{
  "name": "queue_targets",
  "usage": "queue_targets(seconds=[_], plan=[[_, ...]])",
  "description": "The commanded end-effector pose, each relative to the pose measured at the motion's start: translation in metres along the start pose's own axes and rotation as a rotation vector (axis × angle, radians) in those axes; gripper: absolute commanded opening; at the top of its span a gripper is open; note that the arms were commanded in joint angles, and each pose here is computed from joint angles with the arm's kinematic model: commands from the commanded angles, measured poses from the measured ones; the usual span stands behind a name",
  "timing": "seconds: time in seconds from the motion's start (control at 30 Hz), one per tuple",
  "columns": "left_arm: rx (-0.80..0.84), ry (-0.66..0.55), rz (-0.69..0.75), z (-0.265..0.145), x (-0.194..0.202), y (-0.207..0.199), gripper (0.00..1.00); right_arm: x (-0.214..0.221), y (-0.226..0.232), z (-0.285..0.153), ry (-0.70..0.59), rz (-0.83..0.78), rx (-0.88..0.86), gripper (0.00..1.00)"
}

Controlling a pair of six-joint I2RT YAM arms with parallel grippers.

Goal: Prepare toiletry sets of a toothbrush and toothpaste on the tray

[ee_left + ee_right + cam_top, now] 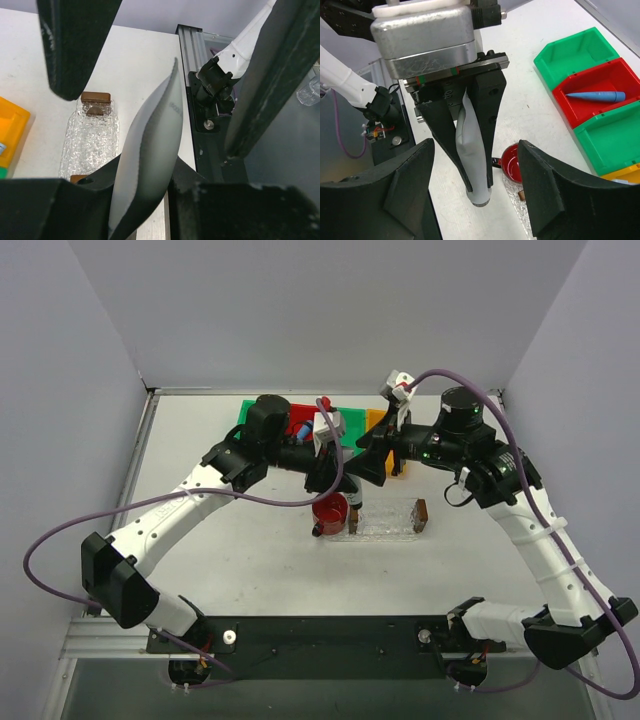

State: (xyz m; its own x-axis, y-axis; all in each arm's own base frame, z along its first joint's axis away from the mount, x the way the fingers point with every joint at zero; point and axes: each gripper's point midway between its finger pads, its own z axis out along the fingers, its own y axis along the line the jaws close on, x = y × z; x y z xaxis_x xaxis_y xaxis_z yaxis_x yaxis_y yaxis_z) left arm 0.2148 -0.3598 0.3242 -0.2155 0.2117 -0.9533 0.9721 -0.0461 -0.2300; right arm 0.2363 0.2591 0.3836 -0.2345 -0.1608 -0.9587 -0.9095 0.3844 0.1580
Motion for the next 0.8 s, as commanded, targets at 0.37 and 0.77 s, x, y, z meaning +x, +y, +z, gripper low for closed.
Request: queue_targets(seconds=[0.37,0.77], plan=[[0.021,-0.036,0.081,0.003,-0.026,-0.008,0.00,-0.008,-0.003,0.015,-0.002,-0.040,-0.004,0.32],[-0.005,-0.031,0.098,0.004,-0.022,-0.005,0.08,0.001,-0.012,0.013,0.027,-0.061,0.062,0.00]])
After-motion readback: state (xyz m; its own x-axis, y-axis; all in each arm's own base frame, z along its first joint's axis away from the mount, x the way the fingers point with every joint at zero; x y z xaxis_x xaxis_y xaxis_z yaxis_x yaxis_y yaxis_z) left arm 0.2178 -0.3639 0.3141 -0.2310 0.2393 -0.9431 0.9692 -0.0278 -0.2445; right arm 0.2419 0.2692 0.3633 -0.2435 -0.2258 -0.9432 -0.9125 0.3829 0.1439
